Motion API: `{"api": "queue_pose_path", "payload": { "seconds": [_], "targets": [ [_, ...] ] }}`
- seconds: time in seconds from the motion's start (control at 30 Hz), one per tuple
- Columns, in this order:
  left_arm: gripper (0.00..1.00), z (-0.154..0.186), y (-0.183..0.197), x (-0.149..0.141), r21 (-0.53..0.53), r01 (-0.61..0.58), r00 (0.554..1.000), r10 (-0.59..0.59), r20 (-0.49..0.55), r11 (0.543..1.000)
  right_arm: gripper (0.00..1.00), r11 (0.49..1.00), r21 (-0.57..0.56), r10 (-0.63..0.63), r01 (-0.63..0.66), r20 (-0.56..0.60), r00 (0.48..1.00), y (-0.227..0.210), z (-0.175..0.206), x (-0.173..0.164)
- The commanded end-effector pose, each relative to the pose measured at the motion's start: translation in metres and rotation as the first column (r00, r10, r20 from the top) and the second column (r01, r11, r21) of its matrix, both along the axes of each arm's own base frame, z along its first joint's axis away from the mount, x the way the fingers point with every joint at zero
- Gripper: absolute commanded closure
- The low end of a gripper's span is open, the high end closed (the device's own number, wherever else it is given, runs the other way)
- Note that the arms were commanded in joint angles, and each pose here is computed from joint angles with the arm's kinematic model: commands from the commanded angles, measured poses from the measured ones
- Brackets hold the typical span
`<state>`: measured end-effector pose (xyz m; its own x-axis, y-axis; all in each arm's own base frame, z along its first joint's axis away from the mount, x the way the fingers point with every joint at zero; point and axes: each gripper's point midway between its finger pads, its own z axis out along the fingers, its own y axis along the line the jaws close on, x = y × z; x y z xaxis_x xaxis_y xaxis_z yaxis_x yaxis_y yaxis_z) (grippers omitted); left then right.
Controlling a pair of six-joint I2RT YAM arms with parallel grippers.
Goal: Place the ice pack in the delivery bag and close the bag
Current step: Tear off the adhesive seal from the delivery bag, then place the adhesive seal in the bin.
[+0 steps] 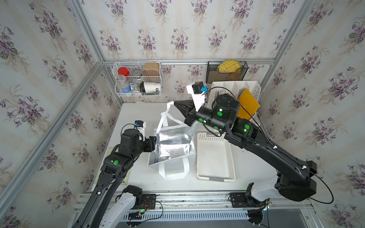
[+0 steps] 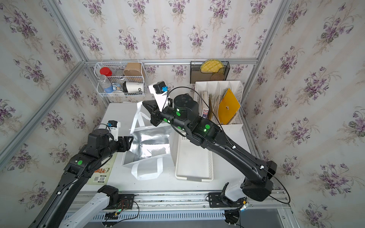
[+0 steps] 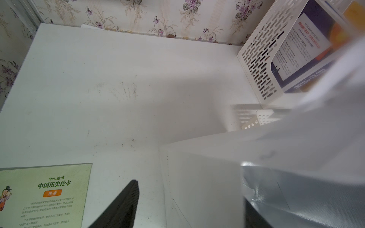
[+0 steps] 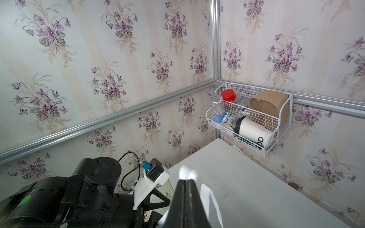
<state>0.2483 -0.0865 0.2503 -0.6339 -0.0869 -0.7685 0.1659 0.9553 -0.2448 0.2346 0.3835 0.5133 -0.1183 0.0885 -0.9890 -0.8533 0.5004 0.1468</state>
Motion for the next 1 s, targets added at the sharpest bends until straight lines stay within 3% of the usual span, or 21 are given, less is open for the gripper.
{"api": "queue_pose_path", "payload": {
  "seconds": [0.0, 0.23, 0.43, 0.63, 0.8, 0.97],
  "targets": [
    [0.32, 0.003, 0.0, 0.0, 0.006, 0.008, 1.0, -0.008, 0.009, 1.0, 1.0, 0.999, 0.035, -0.038, 0.036, 0.045, 0.998, -0.009, 0.017, 0.001],
    [0.32, 0.001, 0.0, 0.001, 0.009, 0.008, 1.0, -0.008, 0.001, 1.0, 1.0, 0.994, 0.002, -0.109, 0.109, 0.031, 0.994, -0.03, 0.005, 0.003],
    [0.32, 0.001, 0.0, 0.001, 0.009, 0.007, 1.0, -0.007, 0.001, 1.0, 1.0, 0.951, -0.065, -0.307, 0.303, -0.047, 0.951, -0.082, -0.062, 0.01],
    [0.32, 0.0, 0.0, 0.001, 0.011, 0.004, 1.0, -0.004, -0.004, 1.0, 1.0, 0.857, -0.167, -0.512, 0.488, -0.16, 0.844, -0.149, -0.148, 0.007],
    [0.32, -0.001, 0.0, 0.002, 0.016, 0.004, 1.0, -0.004, -0.008, 1.0, 1.0, 0.809, -0.206, -0.587, 0.55, -0.255, 0.768, -0.187, -0.207, -0.005],
    [0.32, -0.004, 0.001, 0.003, 0.022, -0.001, 1.0, 0.001, -0.02, 1.0, 1.0, 0.712, -0.336, -0.702, 0.616, -0.321, 0.636, -0.226, -0.271, -0.015]
  ]
}}
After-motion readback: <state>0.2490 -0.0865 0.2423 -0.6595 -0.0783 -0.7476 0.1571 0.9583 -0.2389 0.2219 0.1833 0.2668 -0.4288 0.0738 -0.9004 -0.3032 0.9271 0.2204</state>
